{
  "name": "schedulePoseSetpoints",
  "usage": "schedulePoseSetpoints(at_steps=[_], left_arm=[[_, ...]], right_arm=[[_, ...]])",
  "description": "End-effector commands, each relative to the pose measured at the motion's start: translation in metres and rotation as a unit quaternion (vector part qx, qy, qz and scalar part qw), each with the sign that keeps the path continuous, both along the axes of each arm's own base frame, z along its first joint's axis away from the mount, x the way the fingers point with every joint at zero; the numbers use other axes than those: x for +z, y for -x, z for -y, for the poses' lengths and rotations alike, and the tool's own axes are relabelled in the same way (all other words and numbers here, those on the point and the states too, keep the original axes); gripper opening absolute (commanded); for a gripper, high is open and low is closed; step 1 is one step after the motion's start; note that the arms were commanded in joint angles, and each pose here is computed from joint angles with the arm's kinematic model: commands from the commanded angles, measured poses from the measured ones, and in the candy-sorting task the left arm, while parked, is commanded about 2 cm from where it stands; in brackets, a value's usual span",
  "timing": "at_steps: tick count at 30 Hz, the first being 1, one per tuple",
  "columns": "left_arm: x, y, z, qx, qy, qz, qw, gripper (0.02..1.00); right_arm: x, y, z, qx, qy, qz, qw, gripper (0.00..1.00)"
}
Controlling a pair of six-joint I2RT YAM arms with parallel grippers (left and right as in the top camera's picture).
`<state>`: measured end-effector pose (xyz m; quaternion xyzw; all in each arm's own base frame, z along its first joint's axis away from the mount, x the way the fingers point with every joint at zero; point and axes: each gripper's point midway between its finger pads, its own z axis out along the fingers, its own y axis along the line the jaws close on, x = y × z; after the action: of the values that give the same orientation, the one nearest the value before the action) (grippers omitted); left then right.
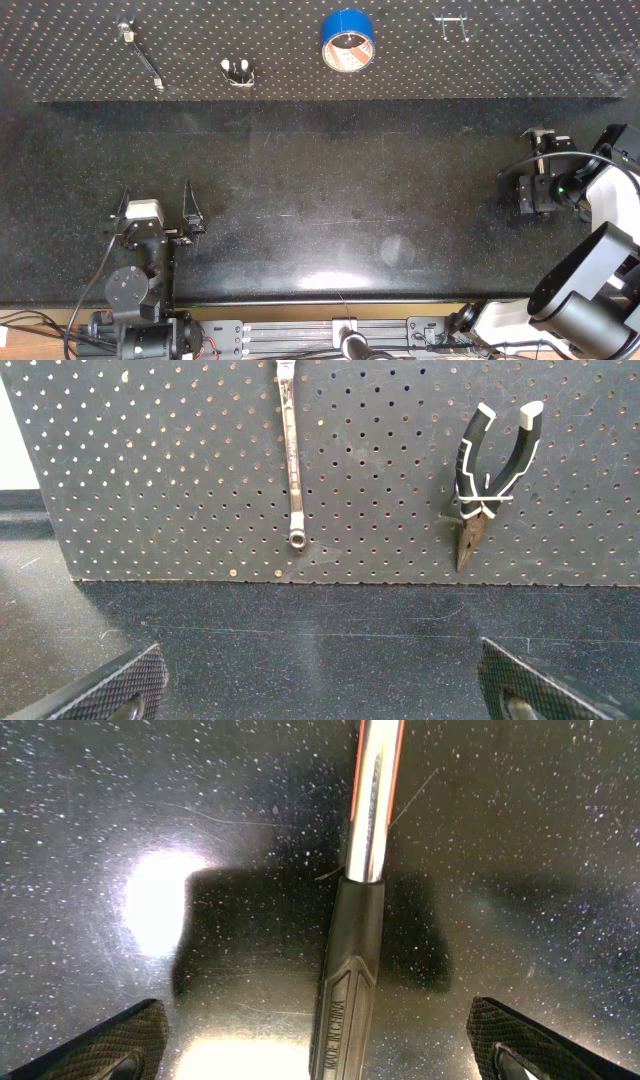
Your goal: Place Tools Onto Pegboard
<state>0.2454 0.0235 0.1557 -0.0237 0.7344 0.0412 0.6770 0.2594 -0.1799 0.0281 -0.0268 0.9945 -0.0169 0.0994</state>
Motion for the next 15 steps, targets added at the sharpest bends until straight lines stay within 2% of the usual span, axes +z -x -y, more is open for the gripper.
schedulePoseSetpoints(at_steps=[1, 15], left_arm=[[-0.0005, 0.0004, 0.0010, -0.004, 0.001, 0.000, 1.000, 0.996], [-0.0005, 0.0004, 0.0010, -0.004, 0.001, 0.000, 1.000, 0.996]], right_arm=[[-0.0056, 0.0043, 0.0017, -0.011, 0.003, -0.017, 1.000, 0.976], [-0.0063, 0.0078, -0.0010, -0.011, -0.003, -0.024, 1.000, 0.976]])
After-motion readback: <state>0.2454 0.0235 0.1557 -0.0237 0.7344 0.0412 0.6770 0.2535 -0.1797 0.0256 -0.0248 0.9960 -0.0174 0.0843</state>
